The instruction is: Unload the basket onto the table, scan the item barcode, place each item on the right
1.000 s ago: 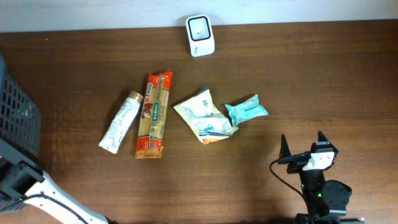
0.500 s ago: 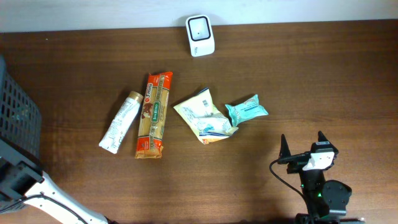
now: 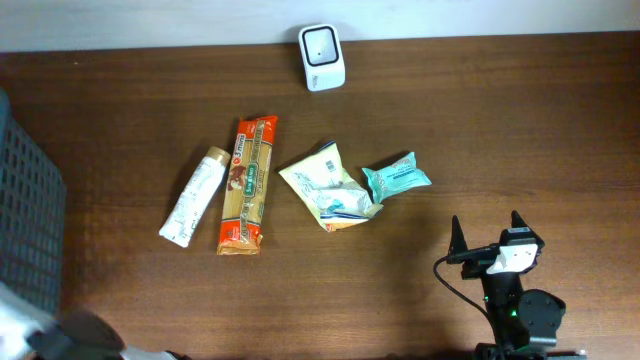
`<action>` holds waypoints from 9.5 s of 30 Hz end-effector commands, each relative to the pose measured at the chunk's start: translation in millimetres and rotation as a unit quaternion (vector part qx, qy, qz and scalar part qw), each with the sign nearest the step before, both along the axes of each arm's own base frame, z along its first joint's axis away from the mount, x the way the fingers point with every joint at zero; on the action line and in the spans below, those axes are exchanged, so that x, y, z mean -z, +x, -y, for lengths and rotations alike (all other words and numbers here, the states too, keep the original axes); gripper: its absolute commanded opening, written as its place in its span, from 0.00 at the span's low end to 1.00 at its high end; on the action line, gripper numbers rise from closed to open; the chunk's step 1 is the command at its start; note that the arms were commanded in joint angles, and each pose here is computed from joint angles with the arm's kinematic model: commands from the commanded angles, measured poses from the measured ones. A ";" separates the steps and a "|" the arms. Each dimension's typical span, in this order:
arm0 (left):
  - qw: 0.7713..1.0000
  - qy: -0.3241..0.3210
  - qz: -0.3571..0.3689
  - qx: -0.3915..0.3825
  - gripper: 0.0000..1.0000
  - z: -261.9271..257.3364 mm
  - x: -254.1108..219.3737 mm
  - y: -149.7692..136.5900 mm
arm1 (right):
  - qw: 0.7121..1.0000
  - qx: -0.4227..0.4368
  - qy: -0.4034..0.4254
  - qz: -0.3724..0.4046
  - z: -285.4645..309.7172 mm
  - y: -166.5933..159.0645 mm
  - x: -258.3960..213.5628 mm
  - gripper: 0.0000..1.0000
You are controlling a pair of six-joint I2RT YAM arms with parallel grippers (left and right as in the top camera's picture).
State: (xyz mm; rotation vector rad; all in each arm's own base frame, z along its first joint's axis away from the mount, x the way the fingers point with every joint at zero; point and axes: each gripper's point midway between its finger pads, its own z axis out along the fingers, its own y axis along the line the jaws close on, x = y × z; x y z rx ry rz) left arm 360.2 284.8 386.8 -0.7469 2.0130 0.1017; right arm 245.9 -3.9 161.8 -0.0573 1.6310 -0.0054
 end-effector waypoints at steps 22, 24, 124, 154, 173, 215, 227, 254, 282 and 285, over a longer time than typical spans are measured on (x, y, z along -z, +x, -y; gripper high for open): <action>0.829 -0.019 -0.351 0.435 0.72 407.0 257.0 54.5 | 1.000 0.008 0.002 -0.003 3.3 0.0 3.3 0.99; 0.862 -0.018 -0.302 0.408 0.73 377.1 205.7 68.9 | 1.000 0.008 0.002 -0.003 3.4 0.0 3.3 0.99; 0.921 0.032 -0.163 0.353 0.99 265.3 47.9 104.0 | 1.000 0.002 0.003 -0.003 1.2 0.0 3.3 0.99; 0.952 0.008 -0.183 0.245 0.99 151.4 50.4 71.6 | 0.856 -0.147 0.006 -0.496 -19.0 71.3 -23.5 0.98; 0.952 0.008 -0.183 0.245 0.99 151.4 50.4 71.5 | 0.684 -0.199 0.105 -0.694 -37.2 60.6 134.8 0.56; 0.952 0.008 -0.183 0.246 0.99 151.8 50.4 71.6 | 0.649 -0.561 0.383 -0.343 -154.0 136.5 -173.2 0.04; 0.952 0.008 -0.183 0.246 0.99 151.7 50.4 71.6 | 0.674 -0.616 0.304 -0.272 -221.5 169.3 -241.6 0.04; 0.952 0.008 -0.183 0.246 0.99 151.7 50.4 71.6 | 0.930 -0.004 -0.347 -0.117 -241.9 386.5 -80.5 0.04; 0.952 0.008 -0.183 0.246 0.99 151.8 50.4 71.6 | 0.946 -0.182 -0.137 -0.231 -246.1 294.2 -139.1 0.04; 0.952 0.008 -0.183 0.245 0.99 151.4 50.4 71.5 | 0.928 -0.161 -0.024 -0.335 -185.2 230.1 -163.5 0.04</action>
